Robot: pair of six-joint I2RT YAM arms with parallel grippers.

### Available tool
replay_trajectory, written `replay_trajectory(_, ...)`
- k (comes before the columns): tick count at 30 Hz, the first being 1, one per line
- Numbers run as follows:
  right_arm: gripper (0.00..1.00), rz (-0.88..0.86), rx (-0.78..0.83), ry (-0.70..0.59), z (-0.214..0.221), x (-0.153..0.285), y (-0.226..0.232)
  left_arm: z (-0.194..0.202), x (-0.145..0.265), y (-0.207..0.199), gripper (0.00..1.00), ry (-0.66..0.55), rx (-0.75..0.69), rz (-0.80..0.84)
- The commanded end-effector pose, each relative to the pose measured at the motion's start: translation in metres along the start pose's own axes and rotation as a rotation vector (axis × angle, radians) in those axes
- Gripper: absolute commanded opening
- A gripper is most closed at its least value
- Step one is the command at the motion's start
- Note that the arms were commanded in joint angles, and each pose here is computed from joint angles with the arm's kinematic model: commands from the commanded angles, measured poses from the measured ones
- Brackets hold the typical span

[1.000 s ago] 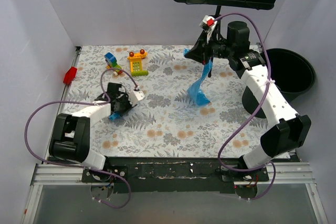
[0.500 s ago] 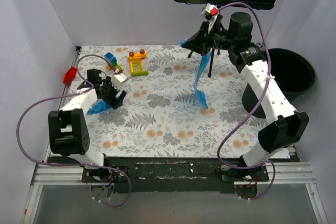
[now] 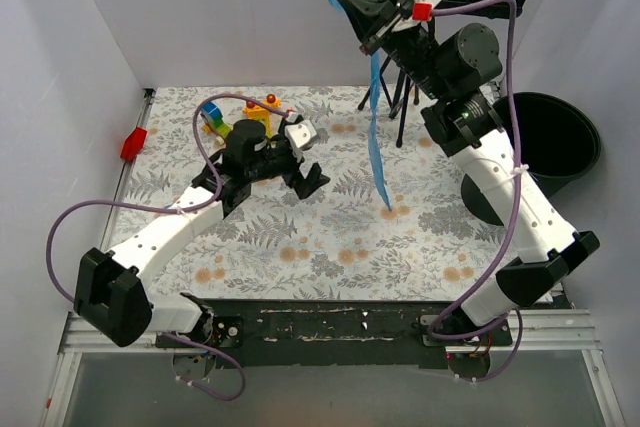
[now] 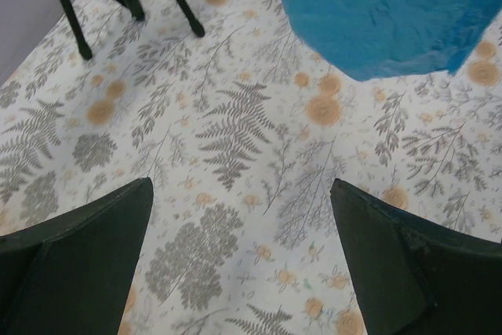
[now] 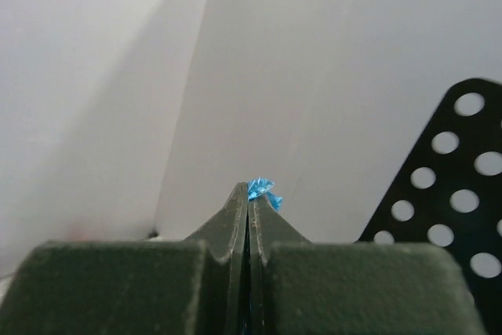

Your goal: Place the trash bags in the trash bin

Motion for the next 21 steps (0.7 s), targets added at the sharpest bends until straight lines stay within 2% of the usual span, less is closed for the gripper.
replay_trajectory(1, 0.01, 0.252, 0.104, -0.049, -0.020, -0.016, -0.043, -0.045, -0.018, -0.015, 0.98, -0.175, -0.027, 0.001)
replay_trajectory(7, 0.01, 0.312, 0.197, -0.045, -0.021, -0.032, -0.029, -0.059, -0.038, -0.032, 0.98, -0.238, -0.043, 0.062)
replay_trajectory(10, 0.01, 0.300, 0.156, -0.057, -0.025, -0.037, -0.024, -0.051, -0.047, -0.032, 0.98, -0.240, -0.014, 0.067)
replay_trajectory(13, 0.01, 0.282, 0.129, -0.075, -0.030, -0.043, -0.019, -0.046, -0.052, -0.050, 0.98, -0.254, 0.004, 0.180)
replay_trajectory(17, 0.01, 0.262, 0.100, -0.083, -0.038, -0.050, -0.015, -0.029, -0.072, -0.053, 0.98, -0.260, 0.035, 0.234)
replay_trajectory(21, 0.01, 0.282, 0.174, -0.051, -0.033, -0.056, -0.006, -0.038, -0.084, -0.033, 0.98, -0.319, 0.112, 0.142)
Point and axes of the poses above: each gripper's point midway between its finger pads, its own x axis back along the fingers, its own y axis along the line the jaws close on, z = x × y, the point moved 1 cm from there along x, back along the fingers, and after that the axes turned 4 degrees about x, right-handed, at the moved point
